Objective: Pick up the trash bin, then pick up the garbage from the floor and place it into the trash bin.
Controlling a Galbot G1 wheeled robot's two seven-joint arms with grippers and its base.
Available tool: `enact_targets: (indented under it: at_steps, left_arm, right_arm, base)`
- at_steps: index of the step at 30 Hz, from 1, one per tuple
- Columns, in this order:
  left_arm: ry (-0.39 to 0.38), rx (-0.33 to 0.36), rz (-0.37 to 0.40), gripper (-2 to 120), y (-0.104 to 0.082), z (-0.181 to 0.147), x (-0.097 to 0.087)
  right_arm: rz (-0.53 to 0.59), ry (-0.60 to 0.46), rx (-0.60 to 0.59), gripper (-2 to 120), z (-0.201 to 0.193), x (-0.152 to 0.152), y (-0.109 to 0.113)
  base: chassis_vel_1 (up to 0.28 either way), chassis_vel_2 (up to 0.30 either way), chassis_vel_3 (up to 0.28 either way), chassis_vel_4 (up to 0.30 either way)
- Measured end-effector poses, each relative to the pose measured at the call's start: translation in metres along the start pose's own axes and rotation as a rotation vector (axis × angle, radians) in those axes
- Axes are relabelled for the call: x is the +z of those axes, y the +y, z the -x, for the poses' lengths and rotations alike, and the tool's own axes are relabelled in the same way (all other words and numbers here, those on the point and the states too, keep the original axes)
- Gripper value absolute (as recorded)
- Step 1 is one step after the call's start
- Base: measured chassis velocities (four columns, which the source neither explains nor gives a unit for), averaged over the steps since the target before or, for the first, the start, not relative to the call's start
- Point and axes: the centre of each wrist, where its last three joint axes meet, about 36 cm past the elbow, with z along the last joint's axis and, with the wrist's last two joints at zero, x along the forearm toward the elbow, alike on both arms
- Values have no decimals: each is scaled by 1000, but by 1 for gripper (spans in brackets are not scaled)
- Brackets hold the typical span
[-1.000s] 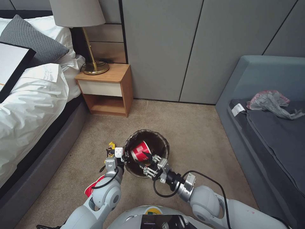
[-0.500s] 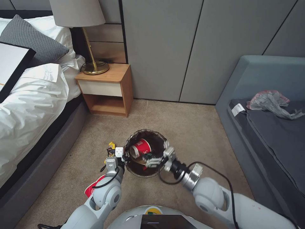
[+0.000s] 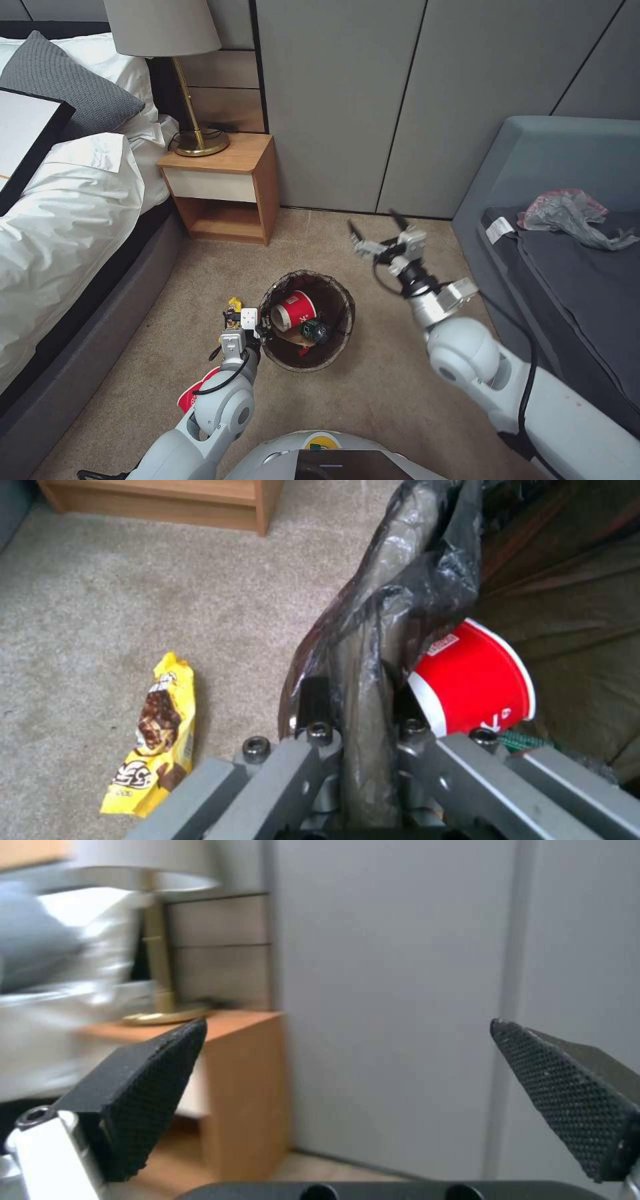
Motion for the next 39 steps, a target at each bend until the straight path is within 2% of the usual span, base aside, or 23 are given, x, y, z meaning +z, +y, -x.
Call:
enact_targets:
  at_steps: [6,13,20,28,39]
  left_arm:
    - [-11,-1,-3,0,1,-2,2]
    - [-33,-3,3,0,2,-2,2]
    - [-46,-12,8,0,6,-4,1]
    - [-64,-21,14,0,6,-5,0]
    - [-79,-31,13,0,7,-4,-3]
  right_arm:
    - [-55,34,218,100,-7,-2,-33]
    - [-70,110,326,100,-29,17,-43]
    - [-98,178,383,100,-51,42,-46]
    - [-141,203,403,100,-69,64,-45]
    - [-161,214,427,100,-96,83,-30]
  base:
    - [0,0,0,0]
    - [0,0,0,0]
    - [0,0,0,0]
    - [0,0,0,0]
    - [0,0,0,0]
